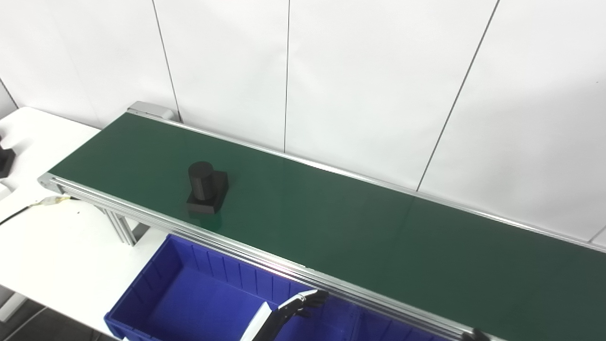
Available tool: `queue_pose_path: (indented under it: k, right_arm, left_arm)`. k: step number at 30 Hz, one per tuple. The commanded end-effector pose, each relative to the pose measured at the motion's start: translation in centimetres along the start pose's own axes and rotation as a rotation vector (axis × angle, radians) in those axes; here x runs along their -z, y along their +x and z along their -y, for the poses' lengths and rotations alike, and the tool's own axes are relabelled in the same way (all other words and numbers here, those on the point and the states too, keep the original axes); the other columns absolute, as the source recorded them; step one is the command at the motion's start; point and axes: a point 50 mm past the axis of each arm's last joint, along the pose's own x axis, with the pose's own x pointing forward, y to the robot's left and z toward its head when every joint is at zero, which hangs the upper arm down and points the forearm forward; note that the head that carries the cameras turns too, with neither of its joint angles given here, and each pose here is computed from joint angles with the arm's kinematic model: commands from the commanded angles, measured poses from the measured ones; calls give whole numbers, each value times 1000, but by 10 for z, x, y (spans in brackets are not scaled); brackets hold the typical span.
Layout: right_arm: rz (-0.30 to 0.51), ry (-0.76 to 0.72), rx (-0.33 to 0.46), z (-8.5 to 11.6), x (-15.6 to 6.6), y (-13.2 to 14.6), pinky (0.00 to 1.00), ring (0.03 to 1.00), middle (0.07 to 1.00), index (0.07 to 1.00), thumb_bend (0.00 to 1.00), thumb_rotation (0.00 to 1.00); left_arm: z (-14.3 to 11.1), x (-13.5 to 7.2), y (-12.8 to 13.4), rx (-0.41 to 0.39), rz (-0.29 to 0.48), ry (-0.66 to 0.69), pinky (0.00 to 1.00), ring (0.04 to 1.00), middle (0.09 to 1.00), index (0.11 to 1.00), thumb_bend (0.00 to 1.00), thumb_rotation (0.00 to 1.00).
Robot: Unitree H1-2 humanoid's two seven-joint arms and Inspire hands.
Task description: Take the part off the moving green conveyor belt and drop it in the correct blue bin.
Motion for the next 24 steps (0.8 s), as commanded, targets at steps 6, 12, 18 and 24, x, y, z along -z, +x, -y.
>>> queue_pose_path:
  k: [6,12,18,24]
  right_arm:
    - [227,-64,-9,13,-35,37,771,809,817,851,775,270]
    - [249,-109,-9,17,-44,52,788,820,835,856,784,322]
    - [272,-138,-28,19,-50,67,799,830,849,874,772,370]
    - [276,-180,-45,20,-53,79,792,834,852,880,765,369]
  left_arm:
    - [-1,-5,12,-10,69,-1,734,806,830,809,929,308]
    - [0,-4,14,-13,69,-3,728,804,830,810,929,308]
    - [0,-4,17,-19,77,8,722,799,826,807,926,324]
    - [1,-4,19,-24,79,0,720,797,821,803,935,332]
